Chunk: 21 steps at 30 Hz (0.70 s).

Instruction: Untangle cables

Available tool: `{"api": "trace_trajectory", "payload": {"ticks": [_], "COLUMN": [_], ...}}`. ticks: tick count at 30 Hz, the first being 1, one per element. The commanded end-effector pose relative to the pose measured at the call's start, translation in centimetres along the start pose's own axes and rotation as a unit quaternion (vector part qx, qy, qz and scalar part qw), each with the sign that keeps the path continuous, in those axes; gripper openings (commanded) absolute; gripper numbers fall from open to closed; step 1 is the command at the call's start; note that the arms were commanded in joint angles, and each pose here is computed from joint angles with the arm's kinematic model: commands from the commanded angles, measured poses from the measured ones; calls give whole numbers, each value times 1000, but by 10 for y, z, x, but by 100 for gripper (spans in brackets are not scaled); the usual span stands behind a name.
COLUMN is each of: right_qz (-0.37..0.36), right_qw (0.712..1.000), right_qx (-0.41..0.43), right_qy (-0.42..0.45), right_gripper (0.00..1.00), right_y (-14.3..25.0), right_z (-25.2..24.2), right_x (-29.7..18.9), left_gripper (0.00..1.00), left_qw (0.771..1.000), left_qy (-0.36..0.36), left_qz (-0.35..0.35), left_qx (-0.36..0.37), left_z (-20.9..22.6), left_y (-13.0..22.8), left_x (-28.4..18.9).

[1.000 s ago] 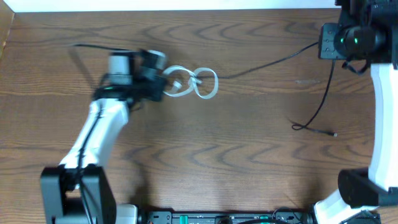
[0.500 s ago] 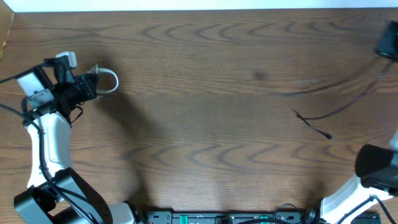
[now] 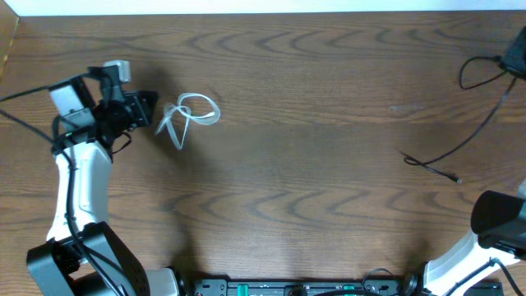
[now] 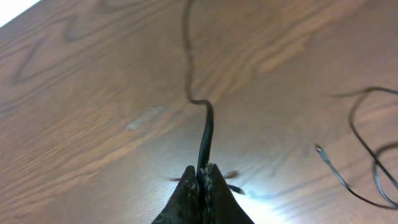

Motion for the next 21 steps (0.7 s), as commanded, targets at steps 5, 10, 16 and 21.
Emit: {"api": "trace_trajectory", "payload": {"ticks": [5,10,16,21], "right_qz": [-37,-71,-140,-182], "right_qw": [998,996,989,981], "right_qx": [-40,-47,-51,-14], "right_qy": [-42,-31,22,58], "right_gripper": [1,1,1,1], "right_y": [-4,-17,-47,-77], "right_z": [38,37,19,-15], "right_x": [-8,-9,-13,-6], "left_gripper": [14,14,14,14], "left_qw": [996,989,974,957], "left_qy": [72,119,176,223], "left_qz": [32,54,82,103], "left_qx": [38,73,117,152], "left_z": [-62,-106,-162,-209], "left_y": [8,17,33,50], "left_x": [25,41,54,59]}}
Point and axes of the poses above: each gripper's point midway between its finger pads, its own x axis out along the fingers, its own z axis along the line the jaws close on, y = z × x, the point moved 4 cm from there along -x, back along the fingers, and after that the axes turned 6 degrees about x, right-handed, at the moved point
